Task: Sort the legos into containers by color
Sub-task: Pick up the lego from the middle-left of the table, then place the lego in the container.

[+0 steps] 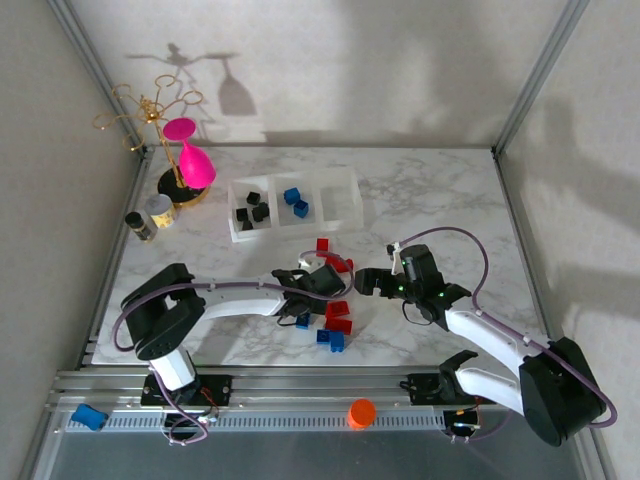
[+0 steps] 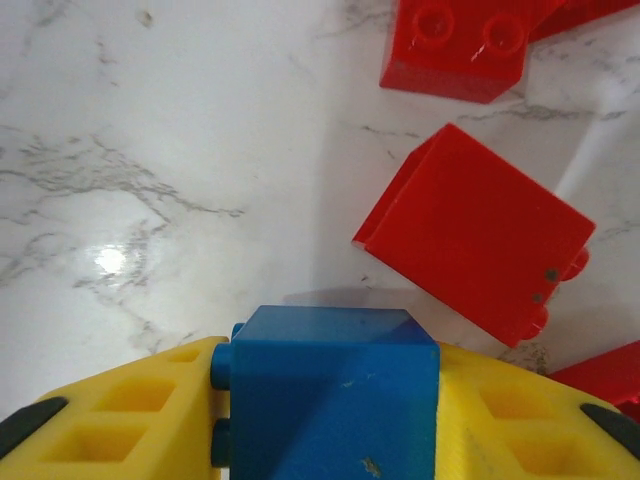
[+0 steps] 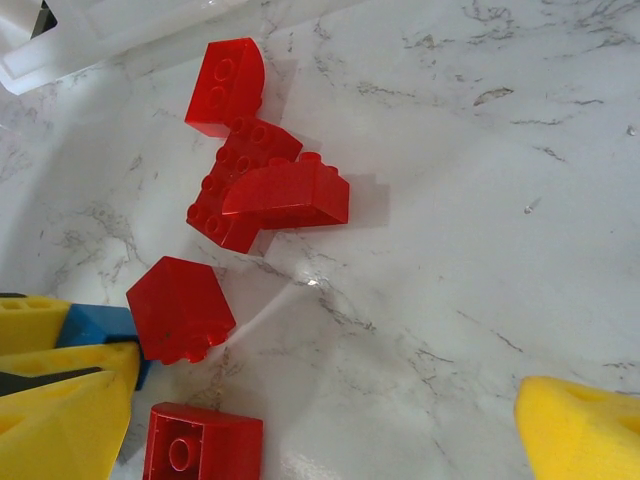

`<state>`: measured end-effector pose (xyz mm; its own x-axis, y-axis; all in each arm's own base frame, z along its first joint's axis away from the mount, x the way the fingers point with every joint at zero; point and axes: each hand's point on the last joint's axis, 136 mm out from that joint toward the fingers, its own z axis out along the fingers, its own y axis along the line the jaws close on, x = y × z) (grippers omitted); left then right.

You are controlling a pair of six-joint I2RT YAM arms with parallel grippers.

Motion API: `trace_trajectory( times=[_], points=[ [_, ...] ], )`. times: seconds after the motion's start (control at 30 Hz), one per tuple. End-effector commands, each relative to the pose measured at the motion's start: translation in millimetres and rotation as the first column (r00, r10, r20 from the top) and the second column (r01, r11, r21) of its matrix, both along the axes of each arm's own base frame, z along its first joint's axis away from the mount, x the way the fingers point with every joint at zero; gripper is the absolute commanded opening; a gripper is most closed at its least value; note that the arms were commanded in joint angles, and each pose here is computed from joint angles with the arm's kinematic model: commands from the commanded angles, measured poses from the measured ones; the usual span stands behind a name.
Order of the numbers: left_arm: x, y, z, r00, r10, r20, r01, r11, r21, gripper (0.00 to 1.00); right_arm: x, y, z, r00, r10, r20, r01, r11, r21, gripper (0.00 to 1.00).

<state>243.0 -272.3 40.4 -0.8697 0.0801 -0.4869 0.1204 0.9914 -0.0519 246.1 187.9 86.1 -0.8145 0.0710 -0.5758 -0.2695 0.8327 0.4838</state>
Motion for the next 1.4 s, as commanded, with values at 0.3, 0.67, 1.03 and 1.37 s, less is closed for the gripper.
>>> trace_trajectory(
  times=[0.3, 0.67, 1.03, 1.37],
  points=[
    [81.0, 37.0, 96.0, 0.957, 0.2, 0.21, -0.193, 0.98, -0.055, 0.43, 25.9, 31.4, 46.9, 0.995, 0.04, 0.095, -0.052, 0.99, 0.128, 0.99],
    [191.7, 51.0, 102.0, 0.883, 0.374, 0.284, -0.379, 0.925, -0.04, 0.44, 46.0, 38.6, 56.3, 0.993, 0.003, 0.12, -0.022, 0.988, 0.152, 0.99],
    [263.2, 65.9, 63.4, 0.849, 0.465, 0.25, -0.478, 0.878, -0.01, 0.45, 48.3, 34.5, 50.5, 0.994, 0.001, 0.112, -0.016, 0.991, 0.131, 0.99],
    [259.9, 64.0, 97.0, 0.851, 0.454, 0.266, -0.454, 0.889, -0.065, 0.62, 51.1, 33.7, 50.4, 0.993, -0.002, 0.114, -0.013, 0.991, 0.131, 0.99]
  ],
)
